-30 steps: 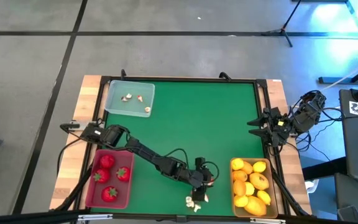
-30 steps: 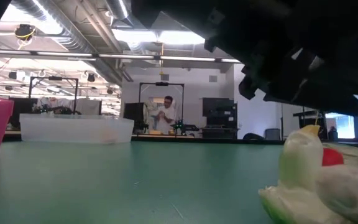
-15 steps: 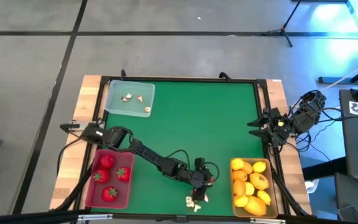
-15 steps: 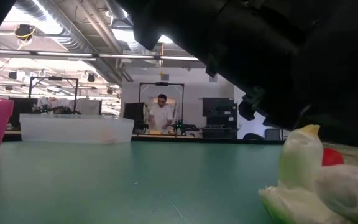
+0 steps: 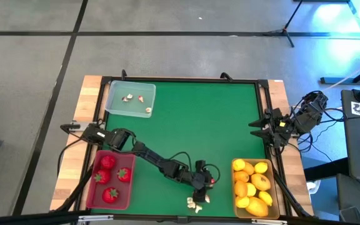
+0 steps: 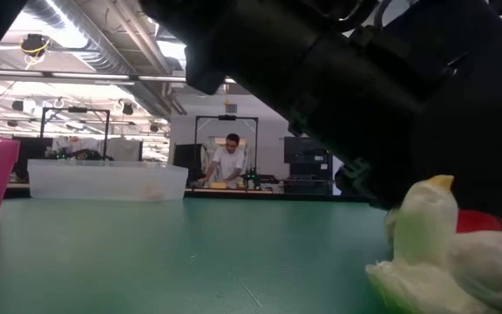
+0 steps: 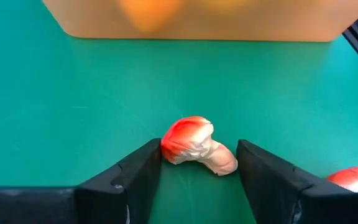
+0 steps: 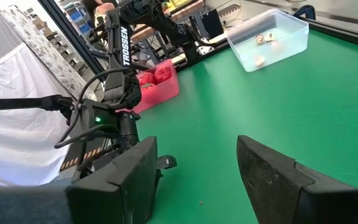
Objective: Sort produce into baskets
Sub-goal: Put the red mushroom into the white bin
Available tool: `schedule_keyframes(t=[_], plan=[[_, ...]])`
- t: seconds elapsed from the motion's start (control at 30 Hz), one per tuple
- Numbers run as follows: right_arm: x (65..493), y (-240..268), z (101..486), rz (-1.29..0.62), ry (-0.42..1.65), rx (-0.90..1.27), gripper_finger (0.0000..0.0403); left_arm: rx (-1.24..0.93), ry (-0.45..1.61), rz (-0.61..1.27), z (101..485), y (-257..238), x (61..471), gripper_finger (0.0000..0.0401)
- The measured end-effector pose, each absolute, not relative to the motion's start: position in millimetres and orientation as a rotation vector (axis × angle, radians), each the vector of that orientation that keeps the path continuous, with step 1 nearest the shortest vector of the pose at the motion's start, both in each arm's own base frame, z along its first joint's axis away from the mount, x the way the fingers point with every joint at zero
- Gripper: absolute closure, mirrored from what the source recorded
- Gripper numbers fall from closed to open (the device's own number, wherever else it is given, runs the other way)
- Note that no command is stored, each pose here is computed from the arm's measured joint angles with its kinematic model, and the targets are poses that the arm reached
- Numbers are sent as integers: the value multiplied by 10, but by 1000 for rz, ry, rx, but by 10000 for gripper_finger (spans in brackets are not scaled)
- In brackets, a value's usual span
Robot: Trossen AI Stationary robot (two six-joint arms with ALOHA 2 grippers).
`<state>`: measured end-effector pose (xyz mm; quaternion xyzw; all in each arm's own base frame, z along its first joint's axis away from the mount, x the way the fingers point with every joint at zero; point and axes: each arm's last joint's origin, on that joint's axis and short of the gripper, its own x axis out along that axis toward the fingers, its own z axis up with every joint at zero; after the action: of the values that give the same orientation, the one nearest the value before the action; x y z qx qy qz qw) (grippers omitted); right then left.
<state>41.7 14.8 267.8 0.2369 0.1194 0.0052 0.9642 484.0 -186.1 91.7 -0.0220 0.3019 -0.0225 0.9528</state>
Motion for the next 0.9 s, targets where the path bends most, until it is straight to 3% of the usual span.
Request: schedule_keyframes(t=[0.47, 0.7, 0.9], plan=[[416, 148, 2678, 11, 242, 480, 182, -47, 615, -36, 968, -1835, 4839, 278], [417, 147, 2677, 10, 242, 479, 182, -22, 548, -57, 1373, -1817, 4825, 290], [417, 148, 2677, 11, 242, 479, 182, 56, 633, -36, 1691, -1688, 4709, 290]])
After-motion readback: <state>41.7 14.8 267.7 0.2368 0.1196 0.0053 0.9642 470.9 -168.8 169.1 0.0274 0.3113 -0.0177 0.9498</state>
